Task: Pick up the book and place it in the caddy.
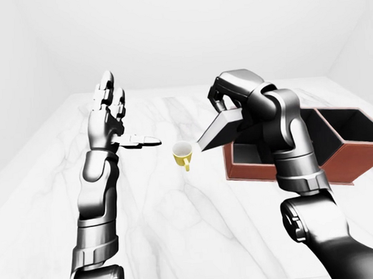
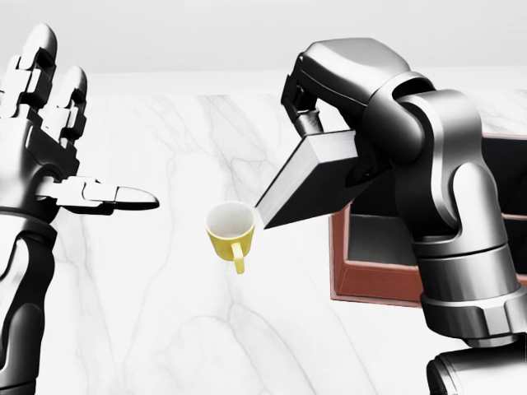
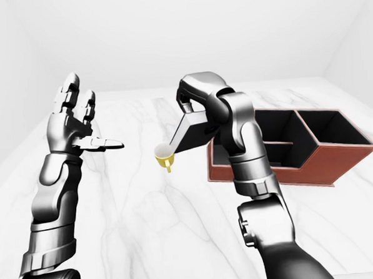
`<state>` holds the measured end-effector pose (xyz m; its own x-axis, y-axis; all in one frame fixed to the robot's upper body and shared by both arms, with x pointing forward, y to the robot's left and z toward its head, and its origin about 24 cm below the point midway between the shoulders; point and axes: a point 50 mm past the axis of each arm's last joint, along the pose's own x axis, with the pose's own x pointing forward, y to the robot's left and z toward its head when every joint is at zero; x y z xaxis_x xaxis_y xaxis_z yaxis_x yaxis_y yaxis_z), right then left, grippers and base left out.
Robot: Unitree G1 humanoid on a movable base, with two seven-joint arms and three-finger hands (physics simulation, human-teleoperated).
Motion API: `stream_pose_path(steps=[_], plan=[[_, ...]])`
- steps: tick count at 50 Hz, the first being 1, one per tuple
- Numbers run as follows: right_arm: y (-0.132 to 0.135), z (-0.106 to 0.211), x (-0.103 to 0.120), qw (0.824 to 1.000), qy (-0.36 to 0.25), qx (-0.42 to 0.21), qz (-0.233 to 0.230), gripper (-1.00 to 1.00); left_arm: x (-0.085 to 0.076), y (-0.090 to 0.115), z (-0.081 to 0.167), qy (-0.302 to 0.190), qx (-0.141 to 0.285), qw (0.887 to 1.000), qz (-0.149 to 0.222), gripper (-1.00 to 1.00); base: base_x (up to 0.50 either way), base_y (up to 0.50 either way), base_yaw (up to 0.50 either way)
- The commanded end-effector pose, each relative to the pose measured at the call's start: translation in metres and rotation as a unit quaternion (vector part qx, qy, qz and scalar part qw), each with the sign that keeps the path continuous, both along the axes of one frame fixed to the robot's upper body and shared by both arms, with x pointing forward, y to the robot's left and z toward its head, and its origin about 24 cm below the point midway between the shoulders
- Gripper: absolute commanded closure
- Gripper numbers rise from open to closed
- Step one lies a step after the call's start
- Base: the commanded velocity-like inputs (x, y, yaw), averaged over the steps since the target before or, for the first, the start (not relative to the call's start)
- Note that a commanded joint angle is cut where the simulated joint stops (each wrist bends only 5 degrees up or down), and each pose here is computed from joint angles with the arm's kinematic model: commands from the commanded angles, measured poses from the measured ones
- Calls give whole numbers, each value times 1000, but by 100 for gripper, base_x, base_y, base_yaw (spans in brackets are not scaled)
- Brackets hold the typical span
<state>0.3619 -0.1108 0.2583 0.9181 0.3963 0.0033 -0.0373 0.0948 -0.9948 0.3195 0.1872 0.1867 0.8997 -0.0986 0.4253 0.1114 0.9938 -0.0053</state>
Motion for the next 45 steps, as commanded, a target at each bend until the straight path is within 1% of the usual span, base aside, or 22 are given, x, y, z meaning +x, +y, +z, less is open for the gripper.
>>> stream_pose_path(steps=[1,6,17,22,24,28,37,45], plan=[[-30,6,5,998,2,2,-60,100,1,-2,-2,4,1,1000,-3,-100,0,0,0],[-48,5,5,995,5,0,-96,100,2,-2,-4,9,0,1000,-4,-100,0,0,0],[-69,11,2,991,-5,-8,-135,100,5,-5,-5,14,1,1000,-7,-100,0,0,0],[-74,10,3,990,-4,-14,-139,100,6,-6,-6,17,1,1000,-7,-100,0,0,0],[-77,8,4,991,1,-34,-133,100,8,-7,-8,21,1,1000,-7,-100,0,0,0],[-79,2,4,991,6,-49,-121,100,8,-7,-9,23,0,1000,-6,-100,0,0,0],[-95,-3,4,989,21,-48,-140,100,9,-10,-8,23,0,1000,-8,-100,0,0,0],[-105,-3,1,985,18,-61,-161,100,10,-12,-8,24,1,1000,-10,-100,0,0,0]])
